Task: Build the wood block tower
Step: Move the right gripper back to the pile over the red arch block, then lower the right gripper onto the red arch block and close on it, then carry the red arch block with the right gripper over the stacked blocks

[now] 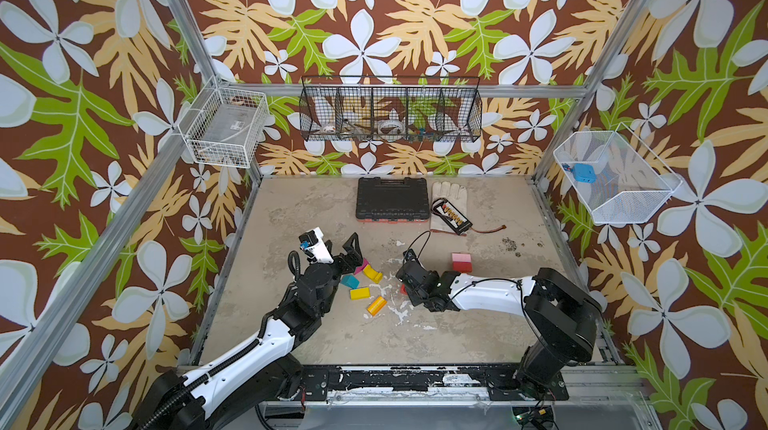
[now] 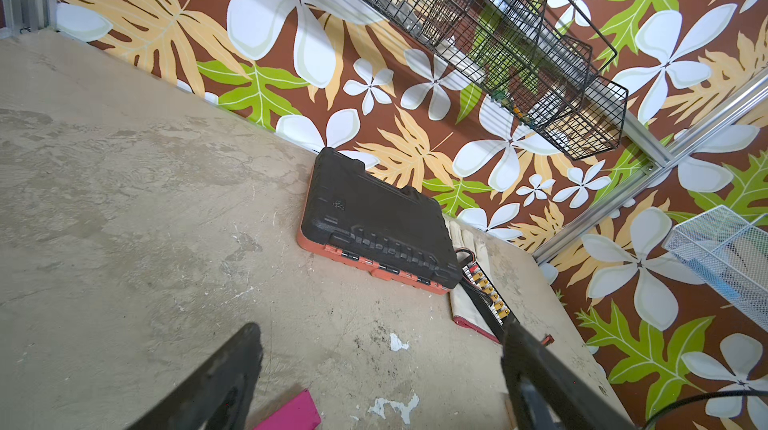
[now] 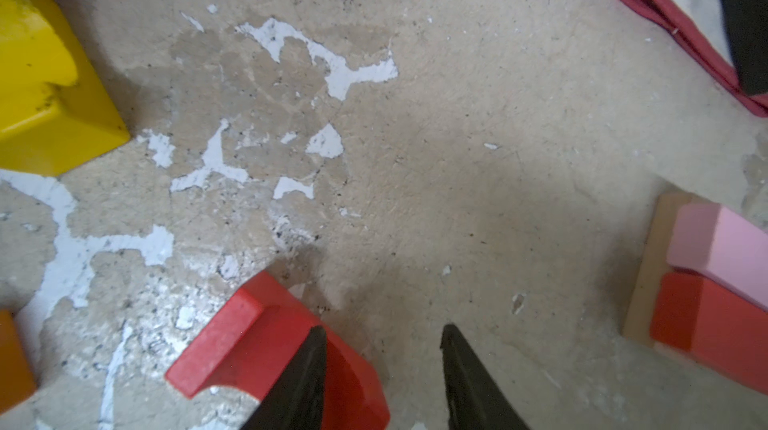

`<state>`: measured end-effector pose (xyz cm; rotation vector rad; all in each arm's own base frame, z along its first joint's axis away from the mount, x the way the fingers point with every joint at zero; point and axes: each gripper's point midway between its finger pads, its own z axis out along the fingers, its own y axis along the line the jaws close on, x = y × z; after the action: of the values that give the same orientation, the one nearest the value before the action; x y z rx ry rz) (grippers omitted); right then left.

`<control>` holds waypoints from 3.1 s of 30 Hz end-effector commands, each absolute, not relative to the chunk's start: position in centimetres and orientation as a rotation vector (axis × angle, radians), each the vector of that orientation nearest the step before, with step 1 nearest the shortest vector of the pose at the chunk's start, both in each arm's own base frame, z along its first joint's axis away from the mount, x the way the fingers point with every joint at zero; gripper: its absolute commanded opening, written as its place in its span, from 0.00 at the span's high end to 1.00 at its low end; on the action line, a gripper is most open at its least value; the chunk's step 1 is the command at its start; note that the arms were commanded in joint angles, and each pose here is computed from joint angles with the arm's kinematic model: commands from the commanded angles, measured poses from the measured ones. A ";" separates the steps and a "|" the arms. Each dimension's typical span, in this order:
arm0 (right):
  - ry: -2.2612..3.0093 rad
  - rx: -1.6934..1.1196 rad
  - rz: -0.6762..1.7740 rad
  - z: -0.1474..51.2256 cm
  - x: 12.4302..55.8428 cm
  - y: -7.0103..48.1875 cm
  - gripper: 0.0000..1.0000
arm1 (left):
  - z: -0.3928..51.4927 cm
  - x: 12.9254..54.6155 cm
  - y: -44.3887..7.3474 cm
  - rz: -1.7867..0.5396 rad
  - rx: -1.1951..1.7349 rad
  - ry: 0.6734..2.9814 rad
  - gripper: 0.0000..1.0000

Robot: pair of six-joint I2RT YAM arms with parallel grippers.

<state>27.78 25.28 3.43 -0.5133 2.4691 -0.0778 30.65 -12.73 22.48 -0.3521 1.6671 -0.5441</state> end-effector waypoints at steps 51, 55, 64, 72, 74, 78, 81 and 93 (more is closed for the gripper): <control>2.609 -0.217 0.107 3.7 25.6 24.1 0.86 | 22.6 31.0 -12.9 -0.538 -0.345 1.657 0.09; 2.601 -0.215 0.110 4.4 25.8 24.1 0.88 | 22.7 30.9 -12.8 -0.538 -0.345 1.657 0.09; 2.538 -0.183 0.109 8.9 29.1 22.5 0.98 | 22.7 30.9 -12.8 -0.545 -0.347 1.654 0.08; 2.405 -0.069 0.108 16.3 33.7 17.8 1.00 | 22.7 30.9 -13.2 -0.559 -0.332 1.655 0.08; 2.384 -0.035 0.091 17.2 34.5 16.2 1.00 | 22.6 30.9 -13.2 -0.559 -0.330 1.657 0.08; 2.382 0.026 0.015 16.8 35.5 12.6 1.00 | 22.7 30.9 -13.3 -0.561 -0.329 1.656 0.08; 2.398 0.085 -0.012 15.2 35.5 10.4 1.00 | 22.5 31.0 -13.4 -0.559 -0.324 1.660 0.08; 2.428 0.217 0.034 12.6 35.5 6.6 1.00 | 22.6 31.0 -13.6 -0.570 -0.314 1.663 0.08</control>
<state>35.06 6.62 12.16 0.2198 2.4582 0.0148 30.92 -13.63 21.71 -0.3161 1.6947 -0.5585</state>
